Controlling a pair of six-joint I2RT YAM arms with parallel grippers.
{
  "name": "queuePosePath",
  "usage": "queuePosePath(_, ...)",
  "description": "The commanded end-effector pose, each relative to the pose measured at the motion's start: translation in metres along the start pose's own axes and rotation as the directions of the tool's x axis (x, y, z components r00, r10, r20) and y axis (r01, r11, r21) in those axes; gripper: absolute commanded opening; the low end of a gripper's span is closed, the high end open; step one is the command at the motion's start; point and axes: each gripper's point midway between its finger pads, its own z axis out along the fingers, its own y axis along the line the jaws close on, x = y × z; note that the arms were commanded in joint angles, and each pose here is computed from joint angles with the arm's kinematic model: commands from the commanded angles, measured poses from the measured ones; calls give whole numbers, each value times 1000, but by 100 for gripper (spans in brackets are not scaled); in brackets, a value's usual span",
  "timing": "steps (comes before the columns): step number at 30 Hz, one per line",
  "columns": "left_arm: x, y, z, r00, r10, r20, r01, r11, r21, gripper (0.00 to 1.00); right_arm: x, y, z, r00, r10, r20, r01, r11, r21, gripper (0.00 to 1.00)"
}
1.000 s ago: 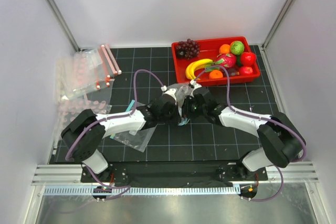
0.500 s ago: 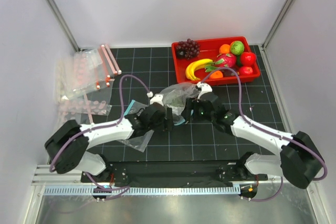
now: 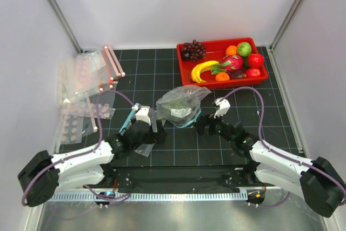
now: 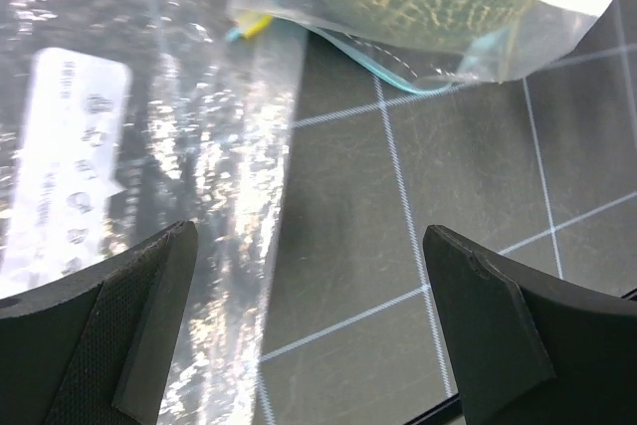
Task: Place the food in the zip-top bag and seal the zipper
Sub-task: Adjust the zipper food storage bag at the center of the board.
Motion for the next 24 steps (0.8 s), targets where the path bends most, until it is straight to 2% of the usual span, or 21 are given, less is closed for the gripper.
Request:
queuePosePath(1, -35, -1, -12, 979, -73, 189, 67, 997, 37, 100, -51, 12, 2, 988, 24, 153, -19, 999, -34, 95)
queuePosePath(4, -39, 13, -17, 960, -117, 253, 117, 993, 15, 100, -51, 12, 6, 987, 79, 142, -67, 994, -91, 96)
queuePosePath(5, -42, 16, -20, 951, -134, 278, 132, 991, 27, 100, -53, 7, 6, 985, 103, 140, -88, 990, -109, 99)
queuePosePath(11, -58, 21, -27, 895, -225, 385, 184, 973, 140, 100, -61, 5, 9, 962, 225, 157, -185, 955, -234, 100)
queuePosePath(16, -74, 31, -18, 877, -269, 398, 201, 958, 206, 100, -70, -2, 14, 941, 295, 163, -237, 923, -304, 99)
queuePosePath(20, -83, 15, -10, 888, -230, 398, 116, 950, 290, 100, -68, -7, 23, 955, 253, 158, -198, 934, -298, 98)
queuePosePath(21, -94, 8, -11, 876, -207, 435, 69, 947, 312, 99, -69, -8, 25, 957, 238, 168, -182, 938, -295, 98)
queuePosePath(22, -86, 10, 0, 896, -178, 406, 58, 955, 291, 98, -70, -12, 28, 958, 228, 175, -173, 944, -280, 98)
queuePosePath(24, -98, 3, 6, 892, -134, 432, 2, 956, 293, 97, -69, -18, 36, 962, 204, 181, -155, 955, -252, 98)
